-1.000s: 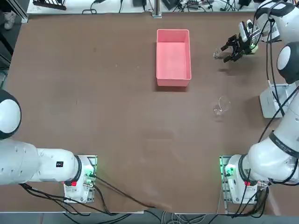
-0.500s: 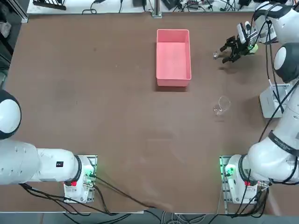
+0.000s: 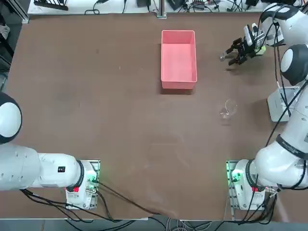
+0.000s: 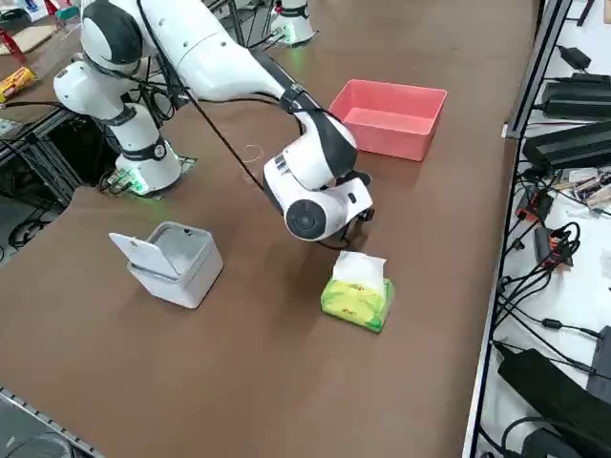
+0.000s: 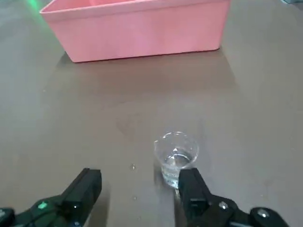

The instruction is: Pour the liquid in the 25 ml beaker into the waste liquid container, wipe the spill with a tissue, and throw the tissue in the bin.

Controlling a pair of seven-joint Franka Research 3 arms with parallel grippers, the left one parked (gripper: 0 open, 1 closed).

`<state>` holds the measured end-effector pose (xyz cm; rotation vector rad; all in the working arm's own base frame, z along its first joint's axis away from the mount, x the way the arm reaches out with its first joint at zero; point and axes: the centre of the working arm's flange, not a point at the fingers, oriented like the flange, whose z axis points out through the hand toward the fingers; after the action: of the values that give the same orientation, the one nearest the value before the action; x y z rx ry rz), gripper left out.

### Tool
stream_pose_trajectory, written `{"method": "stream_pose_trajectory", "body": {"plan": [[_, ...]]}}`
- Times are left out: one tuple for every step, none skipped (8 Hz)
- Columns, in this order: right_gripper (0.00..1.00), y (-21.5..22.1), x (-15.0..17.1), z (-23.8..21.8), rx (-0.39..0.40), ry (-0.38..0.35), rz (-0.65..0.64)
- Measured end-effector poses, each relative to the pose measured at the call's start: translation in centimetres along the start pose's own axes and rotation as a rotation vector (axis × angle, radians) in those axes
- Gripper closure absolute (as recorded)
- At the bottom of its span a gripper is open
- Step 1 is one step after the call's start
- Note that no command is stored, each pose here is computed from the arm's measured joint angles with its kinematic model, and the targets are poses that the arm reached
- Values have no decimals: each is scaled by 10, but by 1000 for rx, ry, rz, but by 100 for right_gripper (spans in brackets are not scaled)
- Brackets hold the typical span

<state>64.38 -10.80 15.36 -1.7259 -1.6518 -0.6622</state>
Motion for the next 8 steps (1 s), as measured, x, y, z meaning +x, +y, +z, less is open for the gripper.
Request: {"method": "stream_pose_trajectory", "body": {"plan": [[0,1,-1,0,-2,0,-1],[0,2,-1,0,-2,0,-2],[0,4,-1,0,-3,-1,-6],[0,7,-1,0,-5,-2,-11],[0,10,-2,1,-7,-2,-14],[0,12,-3,3,-10,2,-14],[0,13,-5,6,-13,10,-11],[0,14,-5,8,-13,14,-9]]}}
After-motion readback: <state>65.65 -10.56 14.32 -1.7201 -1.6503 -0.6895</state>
